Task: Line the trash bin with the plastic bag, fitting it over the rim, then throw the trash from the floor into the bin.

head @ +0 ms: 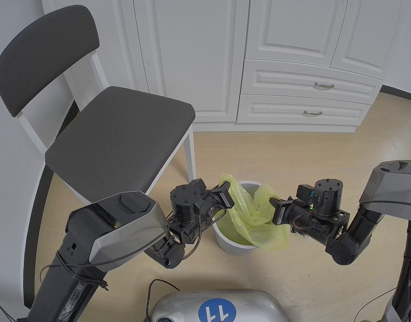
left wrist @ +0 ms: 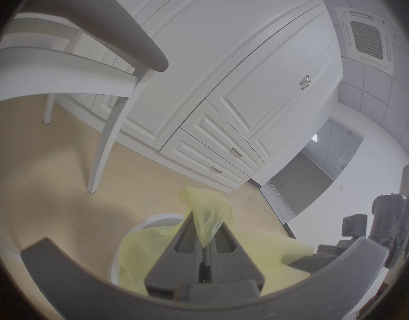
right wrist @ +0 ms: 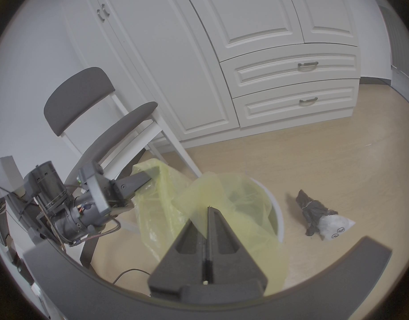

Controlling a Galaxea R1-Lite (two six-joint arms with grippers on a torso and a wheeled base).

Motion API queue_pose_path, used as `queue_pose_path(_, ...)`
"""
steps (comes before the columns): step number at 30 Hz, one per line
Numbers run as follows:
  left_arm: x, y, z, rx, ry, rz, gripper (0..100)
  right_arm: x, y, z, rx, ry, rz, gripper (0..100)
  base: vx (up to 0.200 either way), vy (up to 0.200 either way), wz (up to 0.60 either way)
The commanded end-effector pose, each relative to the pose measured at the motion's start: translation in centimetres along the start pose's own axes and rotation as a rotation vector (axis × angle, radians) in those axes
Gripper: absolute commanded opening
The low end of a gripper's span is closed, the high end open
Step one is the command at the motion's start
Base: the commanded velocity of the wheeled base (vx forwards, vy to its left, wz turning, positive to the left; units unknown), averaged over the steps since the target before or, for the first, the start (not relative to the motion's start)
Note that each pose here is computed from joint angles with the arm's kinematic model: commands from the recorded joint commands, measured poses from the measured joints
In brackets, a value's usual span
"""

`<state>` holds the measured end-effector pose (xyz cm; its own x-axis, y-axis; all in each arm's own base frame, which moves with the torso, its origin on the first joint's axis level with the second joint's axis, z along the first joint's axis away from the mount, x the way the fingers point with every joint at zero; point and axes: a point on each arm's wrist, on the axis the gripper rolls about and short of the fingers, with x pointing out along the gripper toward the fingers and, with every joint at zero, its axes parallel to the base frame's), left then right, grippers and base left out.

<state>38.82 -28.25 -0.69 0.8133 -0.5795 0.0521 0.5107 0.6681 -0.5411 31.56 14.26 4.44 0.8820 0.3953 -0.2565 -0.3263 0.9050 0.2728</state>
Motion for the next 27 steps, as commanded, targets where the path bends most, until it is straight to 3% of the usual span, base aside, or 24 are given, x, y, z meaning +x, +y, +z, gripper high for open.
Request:
queue_pose_path(1, -0.1, 1.1, 0.1, 0.001, 0.001, 0.024, 0, 1.1, 1.2, -2.3, -0.004, 0.026, 0.039, 0, 0.000, 0.000, 0.00)
queue_pose_path(7, -0.5, 1.6, 0.0, 0.007, 0.013, 0.044, 0, 2.1, 1.7, -3.6, 0.014, 0.000, 0.064, 0, 0.000, 0.000, 0.00)
queue_pose_path(13, -0.6, 2.0, 0.4, 0.013, 0.005, 0.055, 0, 2.1, 1.9, -3.0, 0.060, -0.032, 0.074, 0, 0.000, 0.000, 0.00)
queue_pose_path(27, -1.2, 2.2, 0.2, 0.058, 0.024, 0.067, 0, 1.4, 2.2, -1.7, 0.067, -0.047, 0.081, 0, 0.000, 0.000, 0.00)
